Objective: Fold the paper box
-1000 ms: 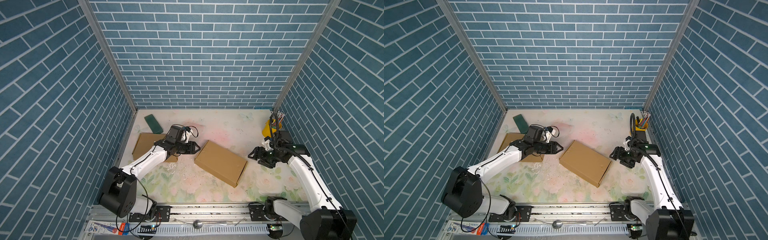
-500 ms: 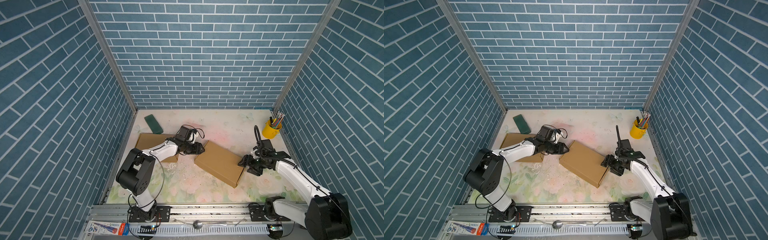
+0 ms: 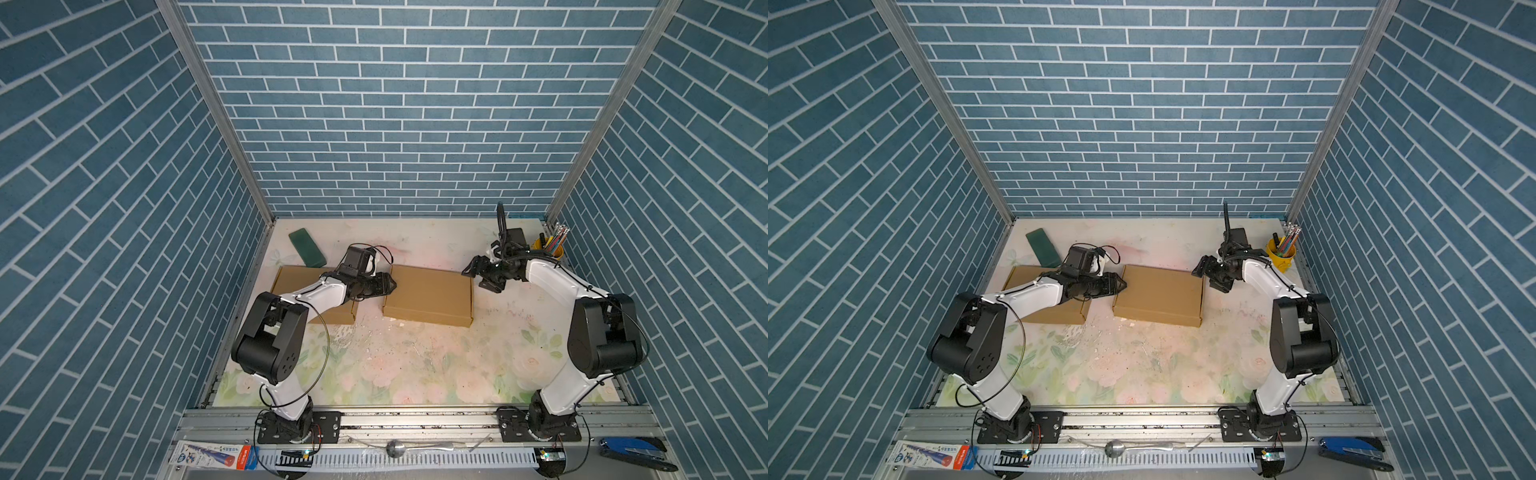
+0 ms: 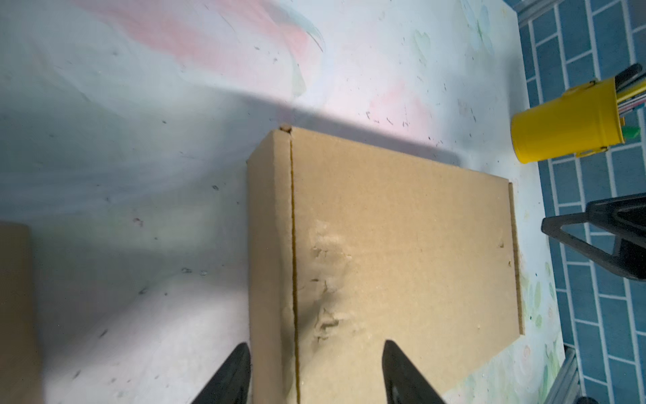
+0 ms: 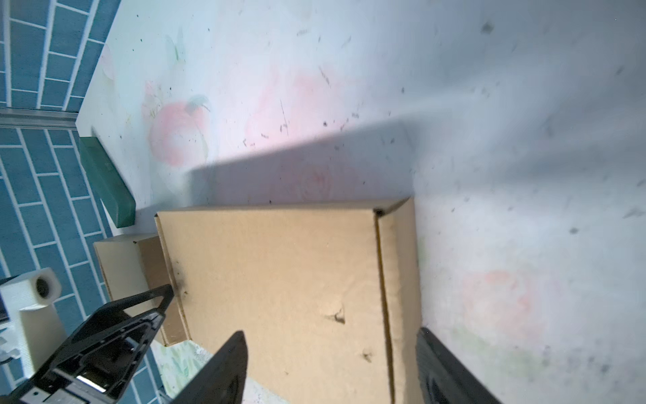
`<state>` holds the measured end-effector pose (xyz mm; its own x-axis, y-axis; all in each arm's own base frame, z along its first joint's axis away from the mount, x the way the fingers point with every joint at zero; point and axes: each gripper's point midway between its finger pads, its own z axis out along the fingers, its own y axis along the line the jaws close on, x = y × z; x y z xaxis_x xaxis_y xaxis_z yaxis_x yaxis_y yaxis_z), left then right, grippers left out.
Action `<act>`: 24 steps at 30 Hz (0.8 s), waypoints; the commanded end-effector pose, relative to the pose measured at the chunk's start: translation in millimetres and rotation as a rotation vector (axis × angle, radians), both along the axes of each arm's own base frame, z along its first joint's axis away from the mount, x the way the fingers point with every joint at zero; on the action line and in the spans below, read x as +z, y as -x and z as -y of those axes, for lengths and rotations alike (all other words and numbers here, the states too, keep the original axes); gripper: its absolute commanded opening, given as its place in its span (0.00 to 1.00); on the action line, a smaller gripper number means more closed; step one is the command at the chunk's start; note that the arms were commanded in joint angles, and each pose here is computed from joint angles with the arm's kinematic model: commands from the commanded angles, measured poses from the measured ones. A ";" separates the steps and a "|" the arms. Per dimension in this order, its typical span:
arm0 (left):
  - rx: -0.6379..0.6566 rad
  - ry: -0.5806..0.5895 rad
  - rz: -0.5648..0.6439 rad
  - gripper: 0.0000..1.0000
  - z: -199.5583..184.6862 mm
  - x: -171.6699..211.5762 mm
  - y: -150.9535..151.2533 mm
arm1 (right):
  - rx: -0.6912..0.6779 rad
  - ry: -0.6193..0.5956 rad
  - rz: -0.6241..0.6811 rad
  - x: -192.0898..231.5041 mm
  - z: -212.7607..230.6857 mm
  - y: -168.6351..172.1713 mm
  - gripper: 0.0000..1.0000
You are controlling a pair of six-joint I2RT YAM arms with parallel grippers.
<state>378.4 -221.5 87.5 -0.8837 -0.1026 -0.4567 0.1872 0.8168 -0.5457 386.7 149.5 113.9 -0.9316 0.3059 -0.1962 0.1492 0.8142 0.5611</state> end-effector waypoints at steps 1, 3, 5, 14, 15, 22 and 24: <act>0.067 -0.060 0.052 0.63 -25.9 16.7 -2.5 | 0.030 0.113 0.024 8.4 30.3 -6.8 0.81; 0.097 -0.101 0.059 0.64 -39.9 20.6 0.5 | 0.034 0.164 0.032 12.7 44.1 -6.7 0.81; 0.131 -0.133 0.094 0.64 -51.3 32.6 5.5 | 0.021 0.213 0.059 21.9 57.8 -6.1 0.81; 0.260 -0.533 0.660 0.73 -130.3 113.9 22.9 | -0.158 0.554 0.605 67.4 126.6 4.0 0.80; 0.314 -0.600 0.699 0.74 -146.0 118.3 24.7 | -0.222 0.642 0.616 69.9 145.9 7.0 0.82; 0.565 -0.789 0.727 0.85 -220.1 75.6 30.4 | -0.438 0.797 0.629 31.8 219.5 25.1 0.83; 0.552 -0.703 0.730 0.85 -221.5 58.9 22.8 | -0.454 0.805 0.663 21.6 223.2 22.0 0.83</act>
